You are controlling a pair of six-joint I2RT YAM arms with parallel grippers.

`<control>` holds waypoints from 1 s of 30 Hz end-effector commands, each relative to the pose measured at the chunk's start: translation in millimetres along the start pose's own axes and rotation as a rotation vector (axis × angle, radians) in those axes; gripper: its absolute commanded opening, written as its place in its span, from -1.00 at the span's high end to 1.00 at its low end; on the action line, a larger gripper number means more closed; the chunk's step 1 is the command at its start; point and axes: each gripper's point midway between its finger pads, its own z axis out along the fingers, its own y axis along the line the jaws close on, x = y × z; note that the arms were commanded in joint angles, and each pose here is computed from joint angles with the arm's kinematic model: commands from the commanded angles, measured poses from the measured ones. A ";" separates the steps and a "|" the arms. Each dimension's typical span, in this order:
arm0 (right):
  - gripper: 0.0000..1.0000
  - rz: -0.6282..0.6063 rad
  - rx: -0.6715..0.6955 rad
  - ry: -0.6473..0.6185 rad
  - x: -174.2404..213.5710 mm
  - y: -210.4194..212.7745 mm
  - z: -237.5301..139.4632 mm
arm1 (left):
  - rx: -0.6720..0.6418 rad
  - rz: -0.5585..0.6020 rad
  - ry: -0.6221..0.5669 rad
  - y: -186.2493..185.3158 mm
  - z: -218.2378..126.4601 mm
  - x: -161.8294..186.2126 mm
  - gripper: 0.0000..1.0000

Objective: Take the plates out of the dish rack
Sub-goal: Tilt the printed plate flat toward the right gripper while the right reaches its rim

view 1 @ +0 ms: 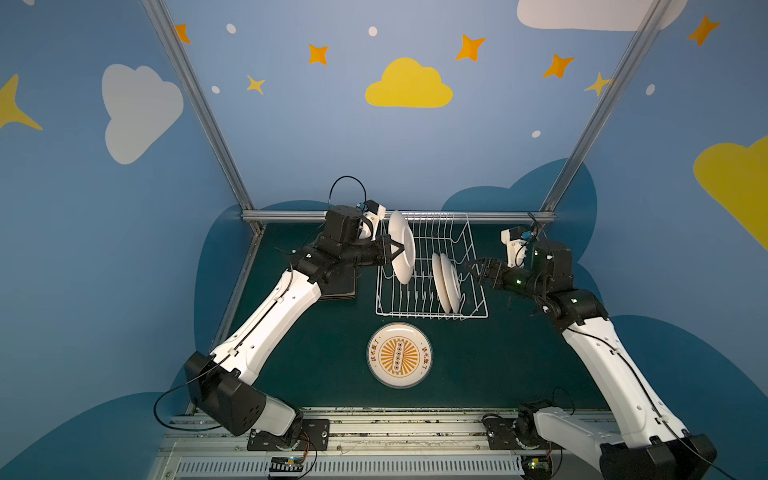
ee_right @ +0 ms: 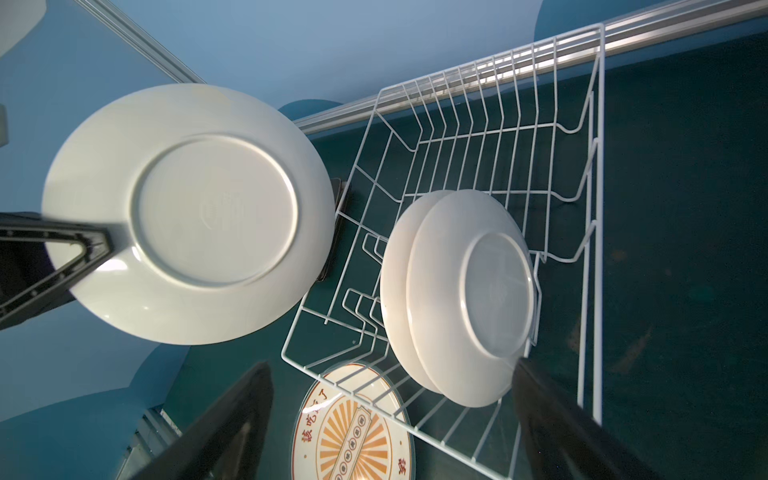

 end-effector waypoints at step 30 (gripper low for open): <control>-0.79 0.207 -0.297 0.115 -28.6 74.5 17.2 | -0.301 1.264 -0.054 -4.5 -60.9 63.2 0.95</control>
